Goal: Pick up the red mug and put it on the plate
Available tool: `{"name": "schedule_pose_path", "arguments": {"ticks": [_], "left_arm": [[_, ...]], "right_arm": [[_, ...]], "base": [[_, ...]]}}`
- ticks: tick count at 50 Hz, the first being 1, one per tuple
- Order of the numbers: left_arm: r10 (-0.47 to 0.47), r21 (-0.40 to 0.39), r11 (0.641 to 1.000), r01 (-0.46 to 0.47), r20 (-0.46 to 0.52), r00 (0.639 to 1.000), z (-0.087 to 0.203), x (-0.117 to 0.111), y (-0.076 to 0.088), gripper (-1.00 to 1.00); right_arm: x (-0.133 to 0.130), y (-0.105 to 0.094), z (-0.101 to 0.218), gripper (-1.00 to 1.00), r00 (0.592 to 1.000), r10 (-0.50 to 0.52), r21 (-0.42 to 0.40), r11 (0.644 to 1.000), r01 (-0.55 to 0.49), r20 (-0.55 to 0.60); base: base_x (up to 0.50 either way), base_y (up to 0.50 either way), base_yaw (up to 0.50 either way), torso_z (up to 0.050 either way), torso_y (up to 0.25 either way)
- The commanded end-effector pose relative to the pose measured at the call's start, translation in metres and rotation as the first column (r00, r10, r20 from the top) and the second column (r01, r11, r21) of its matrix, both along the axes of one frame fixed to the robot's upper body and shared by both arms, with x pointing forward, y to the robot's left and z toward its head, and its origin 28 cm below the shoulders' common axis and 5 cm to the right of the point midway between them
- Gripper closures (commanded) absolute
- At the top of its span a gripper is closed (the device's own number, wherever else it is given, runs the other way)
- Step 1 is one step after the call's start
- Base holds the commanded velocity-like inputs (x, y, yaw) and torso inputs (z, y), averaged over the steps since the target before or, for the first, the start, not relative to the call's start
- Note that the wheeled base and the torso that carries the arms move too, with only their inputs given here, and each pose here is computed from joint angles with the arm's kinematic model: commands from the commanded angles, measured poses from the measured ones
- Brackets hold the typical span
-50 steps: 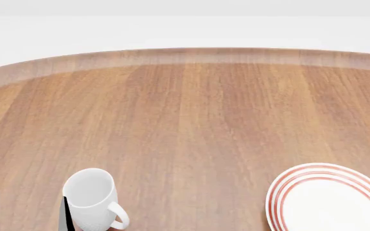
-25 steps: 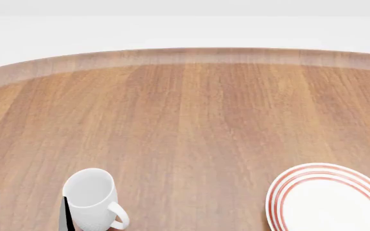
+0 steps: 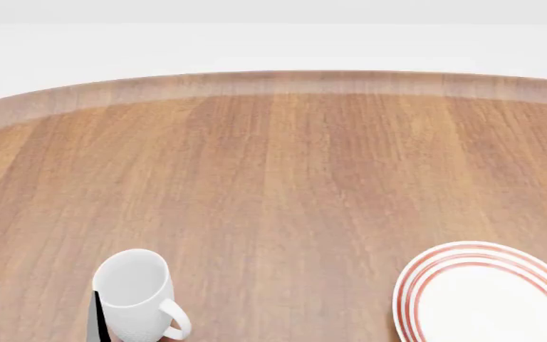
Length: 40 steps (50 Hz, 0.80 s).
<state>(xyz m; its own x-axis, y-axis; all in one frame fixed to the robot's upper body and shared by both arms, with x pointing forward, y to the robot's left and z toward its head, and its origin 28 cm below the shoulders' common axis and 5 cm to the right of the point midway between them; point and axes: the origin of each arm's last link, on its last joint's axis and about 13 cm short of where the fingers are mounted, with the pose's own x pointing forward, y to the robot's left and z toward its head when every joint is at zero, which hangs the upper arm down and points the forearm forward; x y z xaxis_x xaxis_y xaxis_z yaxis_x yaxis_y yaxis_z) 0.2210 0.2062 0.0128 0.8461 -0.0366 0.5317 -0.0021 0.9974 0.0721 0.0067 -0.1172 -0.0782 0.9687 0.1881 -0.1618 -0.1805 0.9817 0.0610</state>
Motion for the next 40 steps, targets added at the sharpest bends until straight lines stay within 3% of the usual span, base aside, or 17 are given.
{"name": "schedule_pose_path", "arguments": {"ticks": [1,40], "left_arm": [[0.0,0.001,1.0,0.0,-0.001,1.0,0.0,0.0,0.0,-1.0],[0.001,0.002,1.0,-0.001,-0.004,1.0,0.0,0.0,0.0,-1.0]], "right_arm": [[0.001,0.001,0.003,-1.0,1.0,0.002,0.005,1.0,-0.002,0.012],[0.0,0.006,0.017,-1.0,0.999,0.018,0.016,1.0,-0.019,0.042]], "base": [[0.0,0.0,0.0,0.0,0.0],[0.0,0.0,0.0,0.0,0.0]]}}
